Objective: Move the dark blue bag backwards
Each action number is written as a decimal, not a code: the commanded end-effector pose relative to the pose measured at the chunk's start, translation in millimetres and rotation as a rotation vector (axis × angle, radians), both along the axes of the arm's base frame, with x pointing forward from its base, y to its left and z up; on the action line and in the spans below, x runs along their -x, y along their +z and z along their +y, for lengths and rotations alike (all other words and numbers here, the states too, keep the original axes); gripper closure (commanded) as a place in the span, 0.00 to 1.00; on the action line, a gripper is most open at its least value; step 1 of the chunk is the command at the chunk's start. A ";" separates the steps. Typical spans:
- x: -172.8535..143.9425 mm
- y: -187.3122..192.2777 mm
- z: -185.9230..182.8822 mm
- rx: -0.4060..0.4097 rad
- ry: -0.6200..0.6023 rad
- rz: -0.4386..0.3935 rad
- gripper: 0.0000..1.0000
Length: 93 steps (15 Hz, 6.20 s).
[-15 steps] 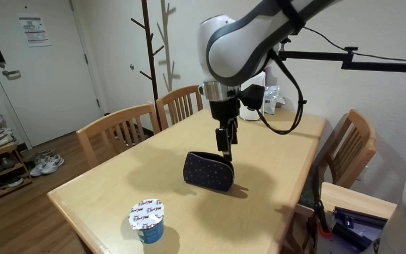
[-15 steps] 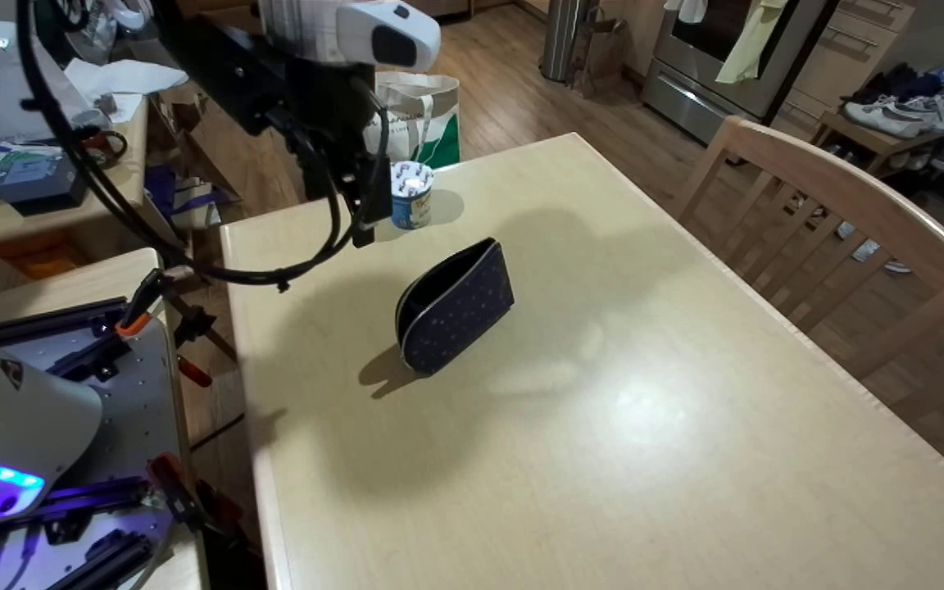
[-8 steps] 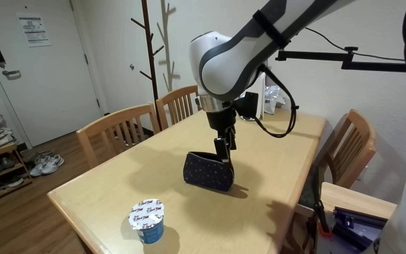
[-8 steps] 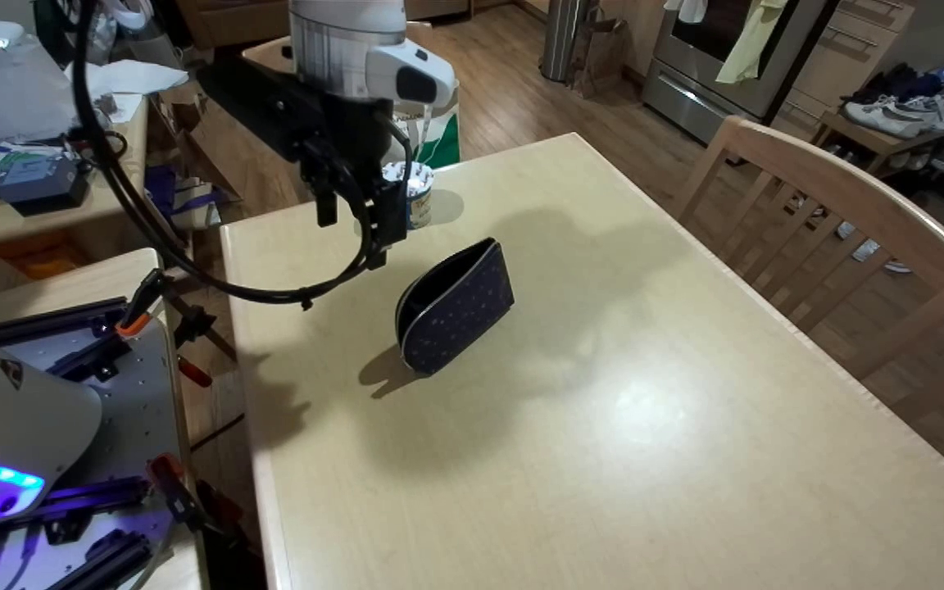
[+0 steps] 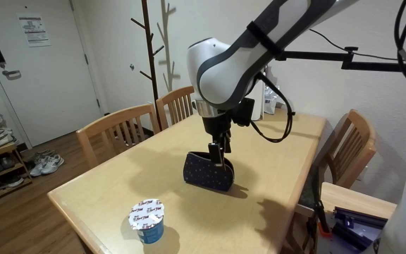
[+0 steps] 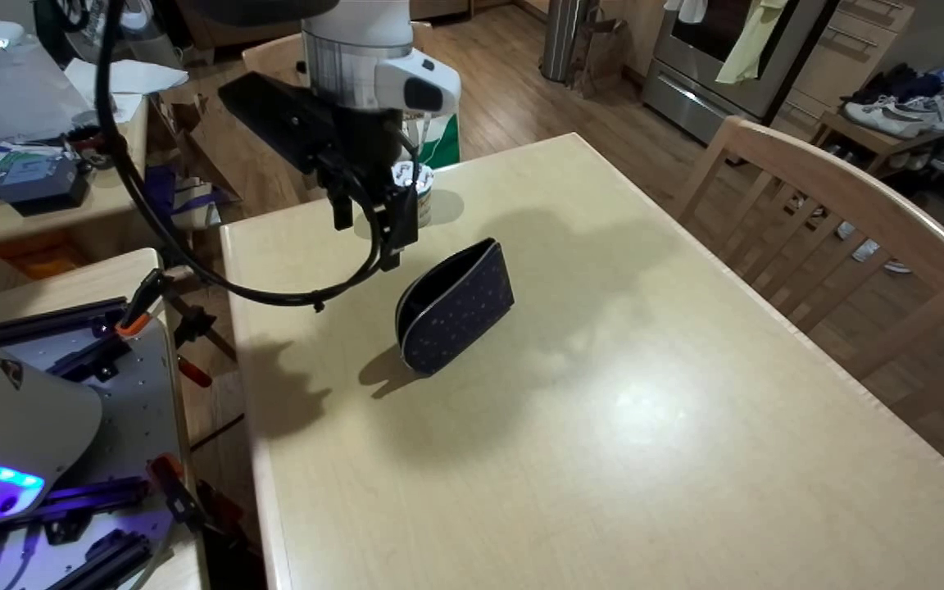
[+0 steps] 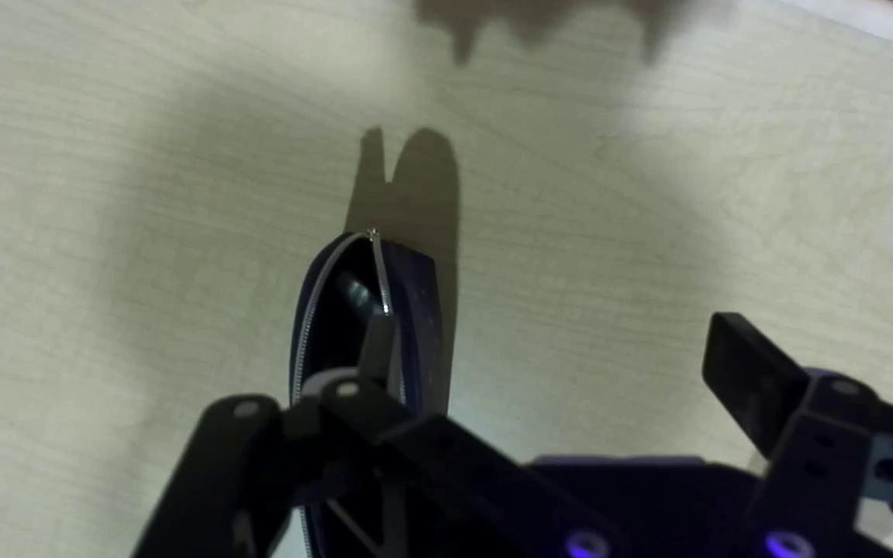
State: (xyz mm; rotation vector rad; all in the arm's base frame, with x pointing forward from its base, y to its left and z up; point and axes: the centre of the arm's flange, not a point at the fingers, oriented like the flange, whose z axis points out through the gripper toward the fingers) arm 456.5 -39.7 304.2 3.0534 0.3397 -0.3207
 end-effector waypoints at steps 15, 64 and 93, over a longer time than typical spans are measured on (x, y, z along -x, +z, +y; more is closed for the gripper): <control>-24.7 -25.5 1.0 0.069 0.127 -0.195 0.00; -1.4 -71.1 -14.0 -0.036 0.723 -0.169 0.97; -86.3 -76.7 -17.3 0.009 1.011 -0.124 0.97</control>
